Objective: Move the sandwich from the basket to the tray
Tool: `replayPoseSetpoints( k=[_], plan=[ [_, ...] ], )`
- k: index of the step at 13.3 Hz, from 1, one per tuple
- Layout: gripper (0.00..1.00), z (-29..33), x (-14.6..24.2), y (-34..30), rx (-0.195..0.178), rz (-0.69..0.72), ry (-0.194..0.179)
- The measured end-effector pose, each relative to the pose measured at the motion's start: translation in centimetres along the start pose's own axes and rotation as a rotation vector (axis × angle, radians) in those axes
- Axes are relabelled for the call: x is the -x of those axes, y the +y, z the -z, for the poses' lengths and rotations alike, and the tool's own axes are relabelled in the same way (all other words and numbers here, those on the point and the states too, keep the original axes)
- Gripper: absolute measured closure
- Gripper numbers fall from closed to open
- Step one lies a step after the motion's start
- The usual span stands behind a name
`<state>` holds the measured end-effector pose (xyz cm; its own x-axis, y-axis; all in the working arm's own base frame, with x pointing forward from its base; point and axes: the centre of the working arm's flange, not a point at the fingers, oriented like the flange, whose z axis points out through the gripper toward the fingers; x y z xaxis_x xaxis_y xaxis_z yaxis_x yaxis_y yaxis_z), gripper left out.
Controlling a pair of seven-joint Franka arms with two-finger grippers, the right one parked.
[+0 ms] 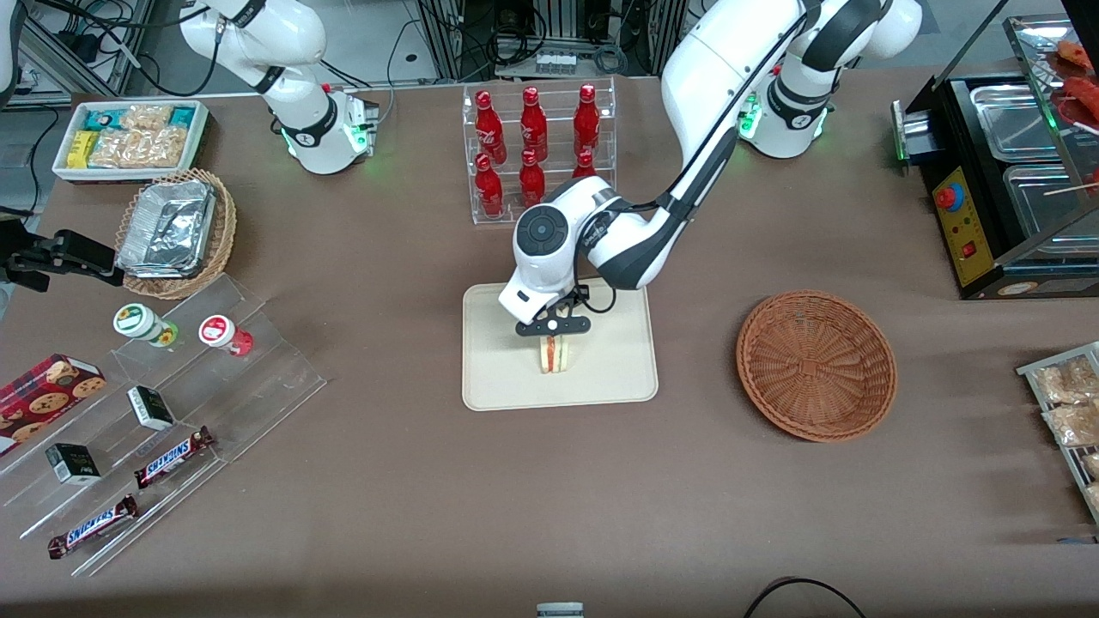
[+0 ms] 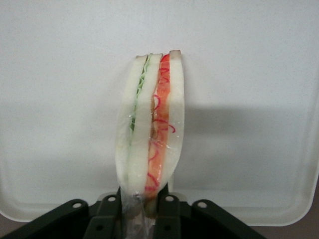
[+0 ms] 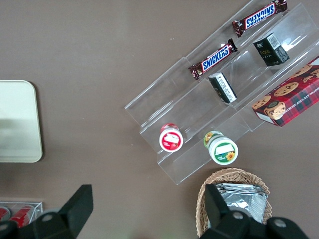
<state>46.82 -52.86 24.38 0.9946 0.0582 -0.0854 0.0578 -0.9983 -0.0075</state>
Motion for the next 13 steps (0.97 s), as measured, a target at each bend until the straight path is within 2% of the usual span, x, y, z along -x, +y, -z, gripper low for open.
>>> replayPoseSetpoints(
  k=[3, 5, 6, 7, 9, 11, 13],
  plan=[
    [0.37, 1.6, -0.6, 0.2, 0.009, 0.011, 0.013],
    [0.12, 5.3, -1.5, -0.3, -0.007, 0.036, 0.017],
    [0.04, 8.0, -2.4, -1.2, -0.015, 0.060, 0.020],
    [0.00, 11.0, -3.5, -2.8, -0.023, 0.090, 0.023],
    [0.00, 17.1, -5.7, -7.6, -0.038, 0.167, 0.013],
    [0.00, 22.6, -7.7, -14.0, -0.048, 0.218, -0.017],
    [0.00, 27.8, -8.8, -21.0, -0.034, 0.218, -0.056]
  ],
)
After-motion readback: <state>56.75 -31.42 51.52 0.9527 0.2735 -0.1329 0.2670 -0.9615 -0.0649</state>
